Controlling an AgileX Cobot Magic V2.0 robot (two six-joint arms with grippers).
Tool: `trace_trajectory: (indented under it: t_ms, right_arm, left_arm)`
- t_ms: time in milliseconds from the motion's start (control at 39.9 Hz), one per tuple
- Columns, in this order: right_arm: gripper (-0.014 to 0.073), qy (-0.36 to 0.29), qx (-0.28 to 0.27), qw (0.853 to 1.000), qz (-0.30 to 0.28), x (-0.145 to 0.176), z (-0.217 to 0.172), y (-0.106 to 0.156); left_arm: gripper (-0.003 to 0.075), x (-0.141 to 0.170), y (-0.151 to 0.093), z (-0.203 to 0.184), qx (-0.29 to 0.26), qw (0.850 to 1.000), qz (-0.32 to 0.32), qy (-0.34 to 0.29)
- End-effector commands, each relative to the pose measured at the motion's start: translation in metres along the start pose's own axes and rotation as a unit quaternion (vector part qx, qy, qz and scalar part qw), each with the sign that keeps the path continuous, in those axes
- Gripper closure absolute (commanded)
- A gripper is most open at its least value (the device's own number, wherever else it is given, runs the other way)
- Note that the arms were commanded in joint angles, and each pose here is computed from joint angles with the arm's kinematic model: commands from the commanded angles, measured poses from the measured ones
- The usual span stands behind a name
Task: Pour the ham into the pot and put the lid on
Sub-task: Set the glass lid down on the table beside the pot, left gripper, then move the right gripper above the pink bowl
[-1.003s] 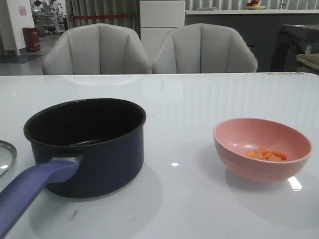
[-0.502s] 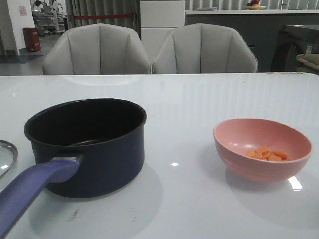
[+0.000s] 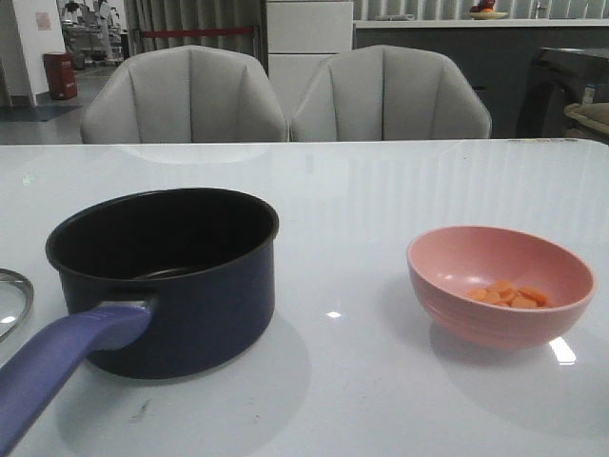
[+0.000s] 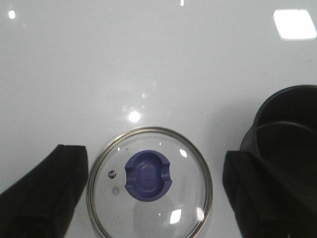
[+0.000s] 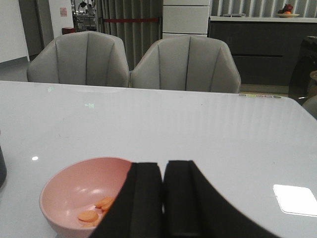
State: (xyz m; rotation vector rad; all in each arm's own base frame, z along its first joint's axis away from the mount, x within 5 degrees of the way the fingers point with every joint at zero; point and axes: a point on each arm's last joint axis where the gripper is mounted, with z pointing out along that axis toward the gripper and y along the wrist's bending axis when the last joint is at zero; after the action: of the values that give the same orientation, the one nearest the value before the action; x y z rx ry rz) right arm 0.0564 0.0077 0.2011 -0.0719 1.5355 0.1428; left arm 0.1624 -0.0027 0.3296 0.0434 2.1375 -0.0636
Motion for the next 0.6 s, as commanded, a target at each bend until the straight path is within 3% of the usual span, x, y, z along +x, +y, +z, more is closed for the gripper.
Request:
trace_trajectory:
  t_ms: [0,276,577]
  right_arm:
    - [0.0445,-0.048,-0.001,0.999,-0.007,-0.006,-0.002,0.0]
    - [0.0445,-0.048,-0.001,0.999,-0.007,-0.006,-0.002,0.0]
    - [0.0445,-0.048,-0.001,0.999,-0.007,-0.006,-0.002,0.0]
  left_arm:
    - [0.0112,0.004,-0.007,-0.028,0.008,0.993,0.011,-0.119]
    - [0.0112,0.063,-0.015,-0.055,0.044,0.976,0.033,-0.209]
    - [0.0112,0.087,-0.011,-0.072,0.037,0.943,0.043,-0.327]
